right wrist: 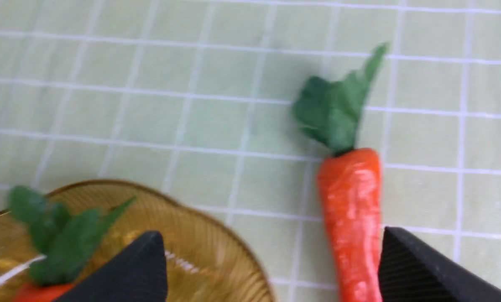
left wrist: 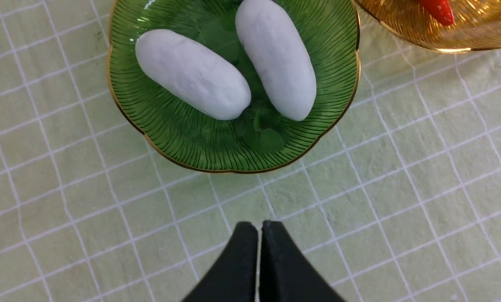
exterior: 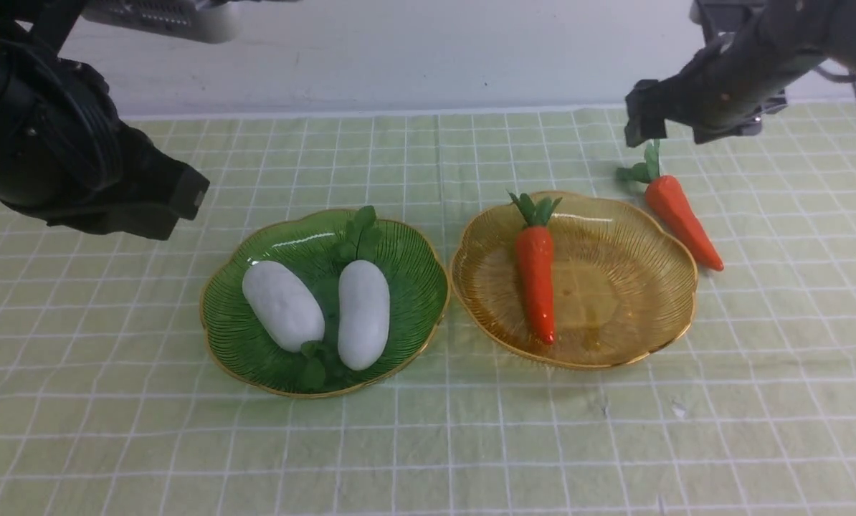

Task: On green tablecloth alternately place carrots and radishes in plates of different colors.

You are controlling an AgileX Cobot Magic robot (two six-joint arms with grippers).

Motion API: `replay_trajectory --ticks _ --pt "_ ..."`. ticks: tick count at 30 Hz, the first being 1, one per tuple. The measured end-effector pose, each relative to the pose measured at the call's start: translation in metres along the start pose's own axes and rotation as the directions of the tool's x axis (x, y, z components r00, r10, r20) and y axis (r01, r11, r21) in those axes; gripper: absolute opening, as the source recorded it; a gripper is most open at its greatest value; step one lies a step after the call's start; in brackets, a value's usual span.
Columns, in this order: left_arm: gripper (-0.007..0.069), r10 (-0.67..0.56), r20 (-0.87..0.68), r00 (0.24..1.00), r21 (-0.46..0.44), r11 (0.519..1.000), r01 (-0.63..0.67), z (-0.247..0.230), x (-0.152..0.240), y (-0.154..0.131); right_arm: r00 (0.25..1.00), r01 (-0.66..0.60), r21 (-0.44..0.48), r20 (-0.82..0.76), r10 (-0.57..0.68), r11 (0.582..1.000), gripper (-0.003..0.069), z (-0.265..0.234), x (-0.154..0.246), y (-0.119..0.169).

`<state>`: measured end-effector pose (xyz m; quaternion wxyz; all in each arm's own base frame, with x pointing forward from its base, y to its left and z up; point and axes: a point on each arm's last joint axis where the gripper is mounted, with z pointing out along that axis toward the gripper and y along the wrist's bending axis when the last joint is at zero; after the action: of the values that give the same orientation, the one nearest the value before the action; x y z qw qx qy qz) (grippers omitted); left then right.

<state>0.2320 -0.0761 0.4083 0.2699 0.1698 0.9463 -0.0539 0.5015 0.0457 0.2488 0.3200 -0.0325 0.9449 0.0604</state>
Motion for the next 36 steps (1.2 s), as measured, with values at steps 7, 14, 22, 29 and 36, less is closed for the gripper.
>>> replay_trajectory --ticks 7,14,22,29,36 --pt "-0.0008 -0.015 0.027 1.000 -0.001 1.000 0.015 -0.010 0.003 -0.001 0.994 -0.059 0.030 -0.089 0.061 0.998 0.0604 0.065 0.030 -0.027" --pt "-0.0008 -0.015 0.030 0.999 -0.001 1.000 0.015 -0.011 0.004 -0.001 0.987 -0.112 0.056 -0.114 0.117 0.992 0.0362 0.087 0.042 -0.031" --pt "-0.0008 -0.014 0.044 0.999 -0.001 1.000 0.014 -0.016 0.006 -0.001 0.994 -0.087 0.083 -0.063 0.092 0.993 0.0246 -0.009 -0.009 -0.023" --pt "-0.0008 -0.015 0.047 0.999 0.001 1.000 0.015 -0.017 0.006 -0.001 0.983 -0.114 -0.110 -0.153 0.097 0.987 0.0246 -0.059 -0.011 0.013" --pt "-0.0008 -0.015 0.048 0.999 0.001 1.000 0.015 -0.018 0.006 -0.001 0.925 -0.096 -0.148 -0.379 0.033 0.984 0.0246 -0.005 0.040 0.049"
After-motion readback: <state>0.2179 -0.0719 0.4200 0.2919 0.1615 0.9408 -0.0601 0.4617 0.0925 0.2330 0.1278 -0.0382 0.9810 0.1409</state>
